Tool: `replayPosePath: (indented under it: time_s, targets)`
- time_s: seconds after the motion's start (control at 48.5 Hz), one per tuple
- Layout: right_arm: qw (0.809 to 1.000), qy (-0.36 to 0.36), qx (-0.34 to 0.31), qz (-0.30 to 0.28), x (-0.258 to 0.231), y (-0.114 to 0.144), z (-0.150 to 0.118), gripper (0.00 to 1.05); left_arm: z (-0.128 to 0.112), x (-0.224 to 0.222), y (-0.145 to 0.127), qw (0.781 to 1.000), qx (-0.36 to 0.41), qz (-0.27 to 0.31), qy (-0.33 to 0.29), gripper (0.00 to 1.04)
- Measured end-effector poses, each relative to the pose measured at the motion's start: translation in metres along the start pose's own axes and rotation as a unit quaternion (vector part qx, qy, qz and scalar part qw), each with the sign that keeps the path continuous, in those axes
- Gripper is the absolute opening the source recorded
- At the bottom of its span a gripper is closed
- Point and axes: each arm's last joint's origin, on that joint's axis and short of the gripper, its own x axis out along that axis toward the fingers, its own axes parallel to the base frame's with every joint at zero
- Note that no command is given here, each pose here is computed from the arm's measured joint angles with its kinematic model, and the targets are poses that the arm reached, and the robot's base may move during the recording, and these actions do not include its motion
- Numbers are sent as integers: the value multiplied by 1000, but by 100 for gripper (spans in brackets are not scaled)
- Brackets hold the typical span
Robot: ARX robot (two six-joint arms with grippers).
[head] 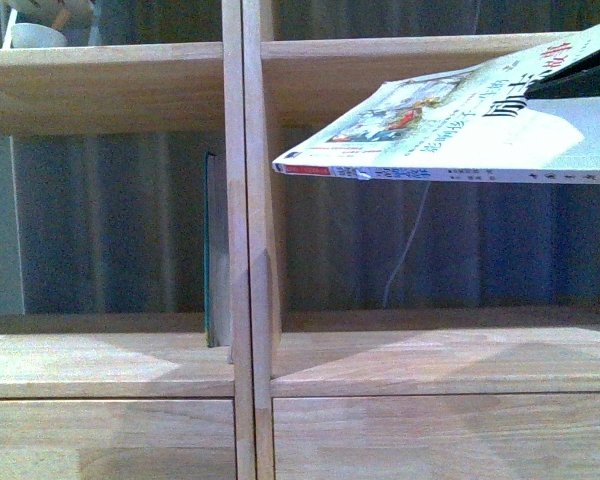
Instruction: Organize books on shelf
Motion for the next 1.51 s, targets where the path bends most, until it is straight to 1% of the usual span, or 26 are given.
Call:
replayPosePath:
  time_s: [0.103, 0.124, 0.165, 0.186, 0.289, 0.371, 0.413, 0.495, 0.598, 0.701, 0.722, 0.846, 0.908, 1.011, 1.217, 1.506]
  targets:
    - [1000, 4, -8, 7, 1, 5, -4, 7, 23, 13, -4, 998, -20, -55, -2, 97]
    - [1000, 5, -8, 8, 1, 5, -4, 7, 25, 14, -4, 998, -21, -58, -2, 97]
    - [1000, 8, -11, 14, 1, 8, -7, 7, 34, 20, -6, 996, -32, -88, 1, 97]
    - [1000, 10, -13, 17, 1, 10, -8, 7, 40, 24, -9, 992, -42, -116, 6, 97]
    - [999, 16, -18, 31, 1, 18, -14, 7, 58, 38, -18, 972, -93, -212, 28, 97]
    - [999, 17, -18, 37, 2, 22, -17, 7, 64, 45, -24, 960, -120, -250, 29, 97]
    - [999, 18, -17, 40, 2, 24, -19, 7, 68, 50, -28, 952, -150, -266, 26, 97]
    - [999, 23, -16, 46, 4, 29, -23, 7, 72, 57, -37, 941, -185, -281, 20, 97]
    - [998, 29, -15, 55, 7, 36, -26, 7, 74, 69, -53, 923, -239, -302, 17, 97]
    - [997, 31, -15, 65, 8, 43, -28, 7, 73, 76, -69, 907, -272, -322, 19, 97]
    - [997, 32, -15, 67, 8, 44, -29, 7, 73, 76, -71, 905, -274, -325, 19, 97]
    - [997, 32, -12, 72, 10, 49, -31, 7, 76, 81, -103, 878, -292, -378, 22, 97]
    - [997, 34, -10, 74, 10, 51, -34, 7, 80, 84, -114, 870, -297, -393, 19, 97]
    - [996, 44, -6, 80, 10, 56, -39, 7, 85, 88, -126, 863, -298, -408, 18, 97]
    - [994, 59, -3, 95, 3, 63, -46, 7, 93, 92, -136, 857, -297, -422, 10, 97]
    - [992, 77, 4, 101, -4, 65, -60, 7, 97, 92, -143, 860, -293, -418, -15, 97]
